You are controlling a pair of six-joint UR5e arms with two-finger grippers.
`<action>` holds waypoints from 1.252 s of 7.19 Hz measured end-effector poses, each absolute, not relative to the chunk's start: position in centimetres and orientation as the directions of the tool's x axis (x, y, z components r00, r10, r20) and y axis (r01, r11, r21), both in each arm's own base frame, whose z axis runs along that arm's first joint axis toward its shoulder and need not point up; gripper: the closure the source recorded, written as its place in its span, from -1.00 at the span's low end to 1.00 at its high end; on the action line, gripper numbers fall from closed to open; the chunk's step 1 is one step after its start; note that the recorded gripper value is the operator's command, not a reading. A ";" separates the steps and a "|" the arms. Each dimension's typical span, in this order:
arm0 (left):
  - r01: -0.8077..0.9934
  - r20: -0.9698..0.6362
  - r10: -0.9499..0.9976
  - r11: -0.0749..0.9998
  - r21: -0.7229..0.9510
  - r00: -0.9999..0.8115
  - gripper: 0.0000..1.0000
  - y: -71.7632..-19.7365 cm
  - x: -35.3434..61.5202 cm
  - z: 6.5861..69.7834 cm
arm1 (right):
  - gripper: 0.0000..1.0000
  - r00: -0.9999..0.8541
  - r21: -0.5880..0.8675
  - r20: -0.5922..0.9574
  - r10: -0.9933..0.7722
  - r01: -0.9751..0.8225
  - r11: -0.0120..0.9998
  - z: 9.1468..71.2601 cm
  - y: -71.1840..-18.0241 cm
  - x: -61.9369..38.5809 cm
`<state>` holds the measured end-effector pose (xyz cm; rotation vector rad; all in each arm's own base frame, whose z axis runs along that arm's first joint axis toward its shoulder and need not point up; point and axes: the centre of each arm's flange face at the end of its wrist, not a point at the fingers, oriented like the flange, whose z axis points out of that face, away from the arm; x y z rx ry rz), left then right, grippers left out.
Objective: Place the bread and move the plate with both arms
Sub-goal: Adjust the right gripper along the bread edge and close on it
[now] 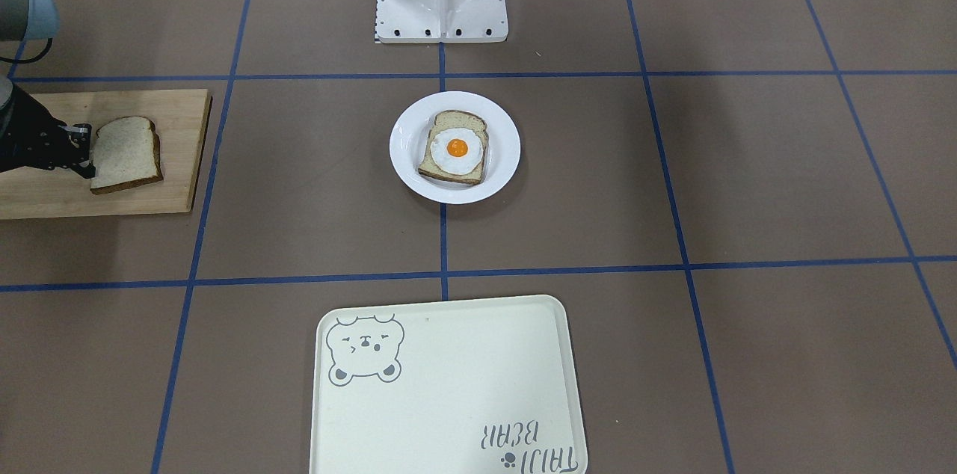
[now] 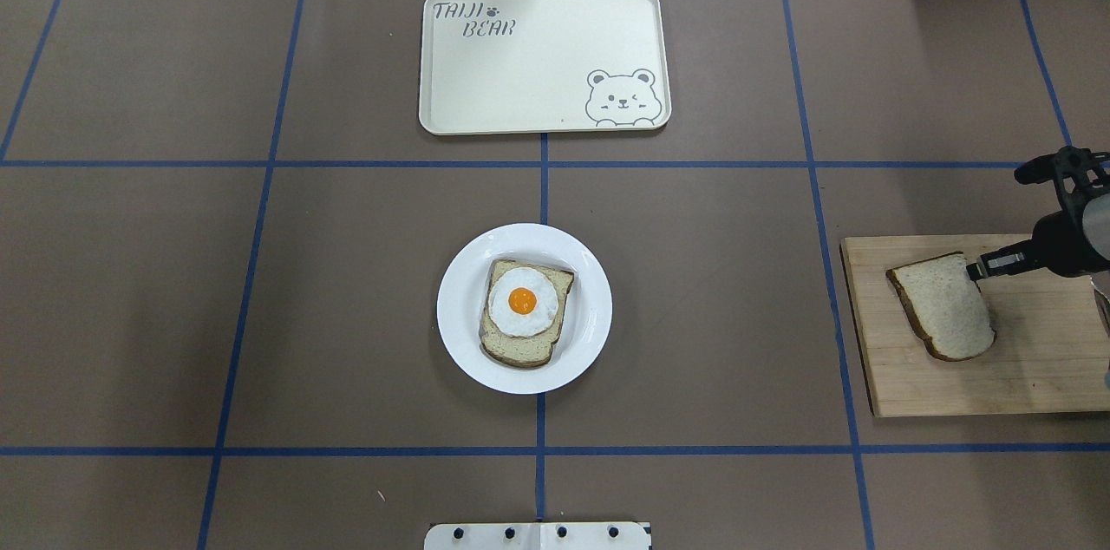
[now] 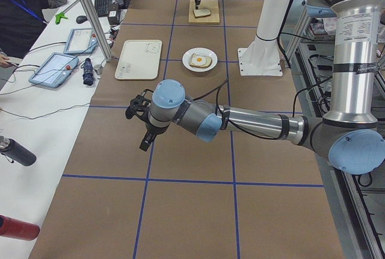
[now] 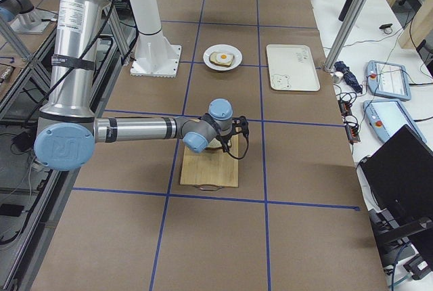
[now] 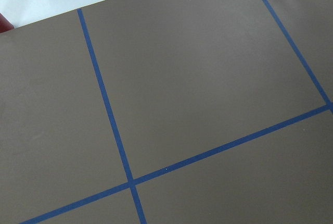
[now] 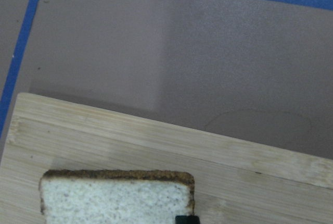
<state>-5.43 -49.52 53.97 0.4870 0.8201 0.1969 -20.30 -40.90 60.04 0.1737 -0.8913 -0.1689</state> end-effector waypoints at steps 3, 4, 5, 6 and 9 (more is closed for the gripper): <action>0.017 -0.652 0.351 0.873 0.487 0.672 -0.98 -49.5 -5.4 54.0 | -0.07 0.584 0.200 0.787 -0.198 0.062 0.978 59.8 -41.5 -18.6; 0.017 -0.652 0.351 0.873 0.487 0.672 -0.98 -49.5 -5.4 54.0 | -0.20 0.553 0.167 0.817 -0.164 0.046 0.985 59.5 -42.0 -17.3; 0.017 -0.652 0.351 0.873 0.487 0.672 -0.98 -49.5 -5.4 54.1 | -0.20 0.511 0.118 0.852 -0.118 0.032 0.992 58.9 -42.2 -16.1; 0.016 -0.651 0.354 0.871 0.490 0.672 -0.98 -49.3 -5.4 54.1 | -0.19 0.473 0.068 0.878 -0.073 0.028 0.997 58.6 -42.0 -15.2; 0.018 -0.640 0.374 0.855 0.518 0.671 -0.98 -48.1 -5.4 55.0 | -0.14 0.409 -0.007 0.913 -0.006 0.031 0.999 60.6 -41.2 -14.7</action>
